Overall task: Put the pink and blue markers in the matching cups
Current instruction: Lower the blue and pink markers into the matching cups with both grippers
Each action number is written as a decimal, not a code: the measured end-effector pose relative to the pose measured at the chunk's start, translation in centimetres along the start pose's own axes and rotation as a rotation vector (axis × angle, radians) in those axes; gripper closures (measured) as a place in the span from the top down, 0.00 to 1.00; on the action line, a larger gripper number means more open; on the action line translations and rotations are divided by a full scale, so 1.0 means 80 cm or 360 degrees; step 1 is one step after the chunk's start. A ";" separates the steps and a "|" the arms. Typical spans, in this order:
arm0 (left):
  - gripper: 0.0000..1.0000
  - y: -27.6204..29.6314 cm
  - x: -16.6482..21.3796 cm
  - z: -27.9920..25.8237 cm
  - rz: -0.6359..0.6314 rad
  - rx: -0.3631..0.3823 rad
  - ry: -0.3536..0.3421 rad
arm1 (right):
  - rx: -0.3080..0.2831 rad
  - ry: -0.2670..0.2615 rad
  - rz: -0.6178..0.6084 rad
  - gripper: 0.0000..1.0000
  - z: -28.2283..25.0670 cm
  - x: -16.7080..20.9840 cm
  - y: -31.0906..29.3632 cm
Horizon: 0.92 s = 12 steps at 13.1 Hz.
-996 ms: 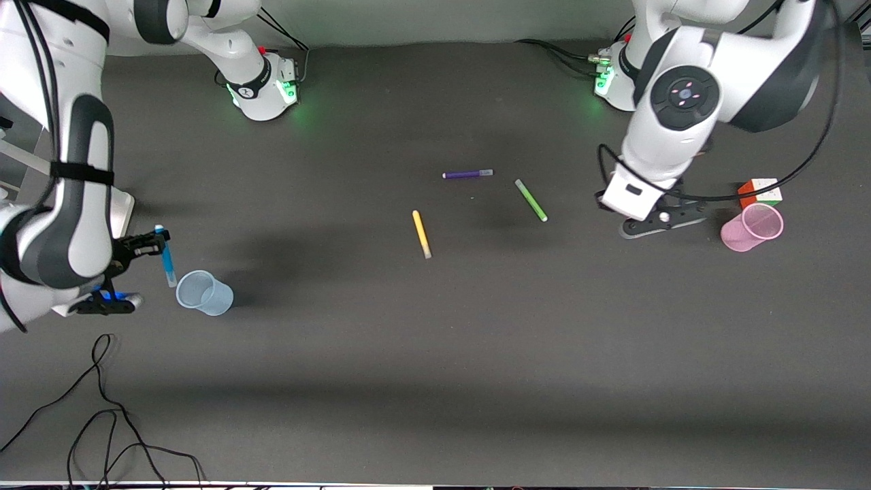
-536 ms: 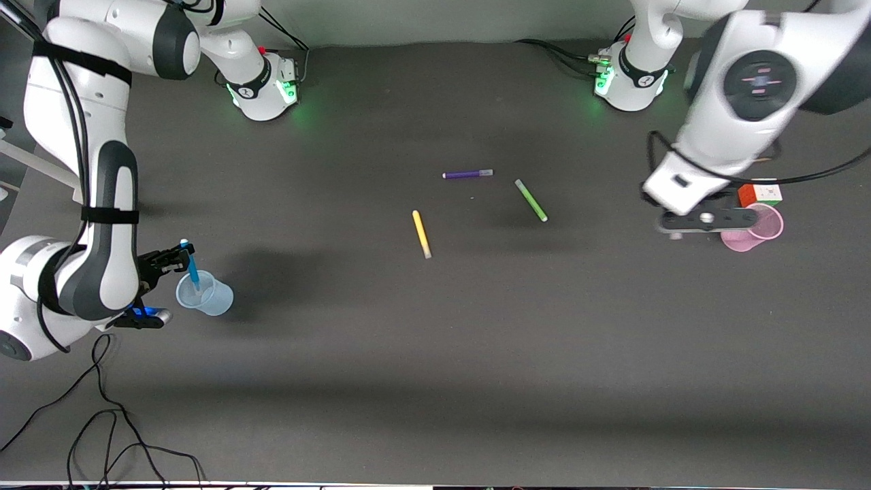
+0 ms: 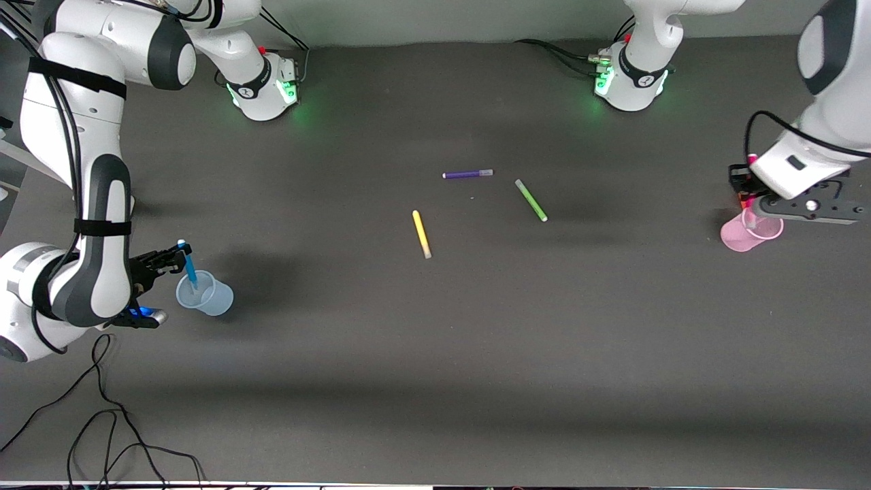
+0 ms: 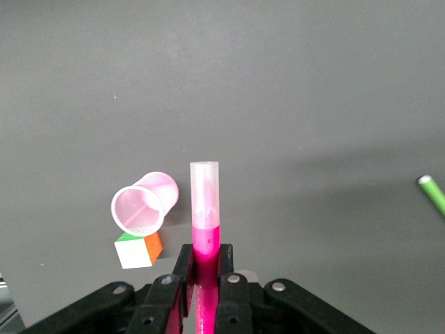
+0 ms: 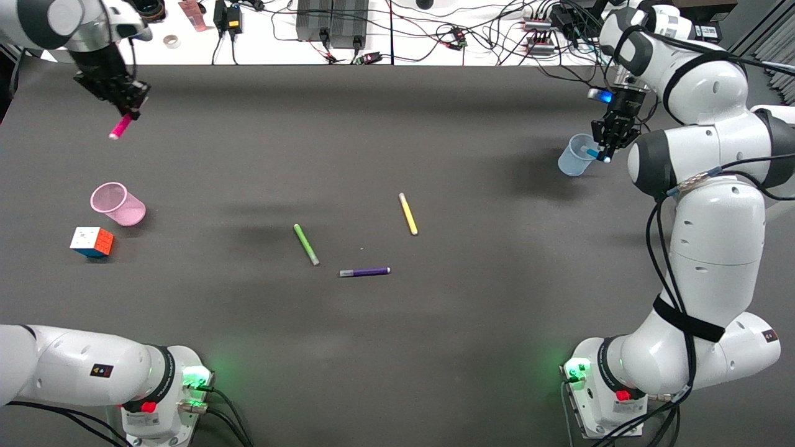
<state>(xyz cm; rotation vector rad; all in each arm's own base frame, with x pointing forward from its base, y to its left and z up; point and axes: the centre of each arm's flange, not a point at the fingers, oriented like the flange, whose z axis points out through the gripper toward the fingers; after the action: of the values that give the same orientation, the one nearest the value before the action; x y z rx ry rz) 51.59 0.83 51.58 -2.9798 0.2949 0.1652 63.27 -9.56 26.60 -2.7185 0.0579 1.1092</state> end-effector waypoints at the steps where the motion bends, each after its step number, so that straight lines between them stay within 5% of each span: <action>1: 0.18 -0.023 -0.005 0.012 0.0032 -0.0008 -0.0001 | -0.0001 -0.0012 -0.0002 0.18 0.005 0.004 -0.001; 8: 0.18 -0.116 -0.062 0.155 0.0176 -0.0034 0.0105 | -0.0010 -0.0020 -0.0006 0.18 0.009 0.011 -0.003; 12: 0.18 -0.131 -0.066 0.150 0.0489 0.0046 0.0241 | -0.0030 0.0014 -0.0015 0.18 0.000 0.013 -0.007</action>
<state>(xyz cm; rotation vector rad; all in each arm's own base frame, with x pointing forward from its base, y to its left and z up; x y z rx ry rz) 47.45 13.82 41.75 -2.9043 0.7660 -0.0329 64.12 -8.96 25.97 -2.7376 0.0360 1.1008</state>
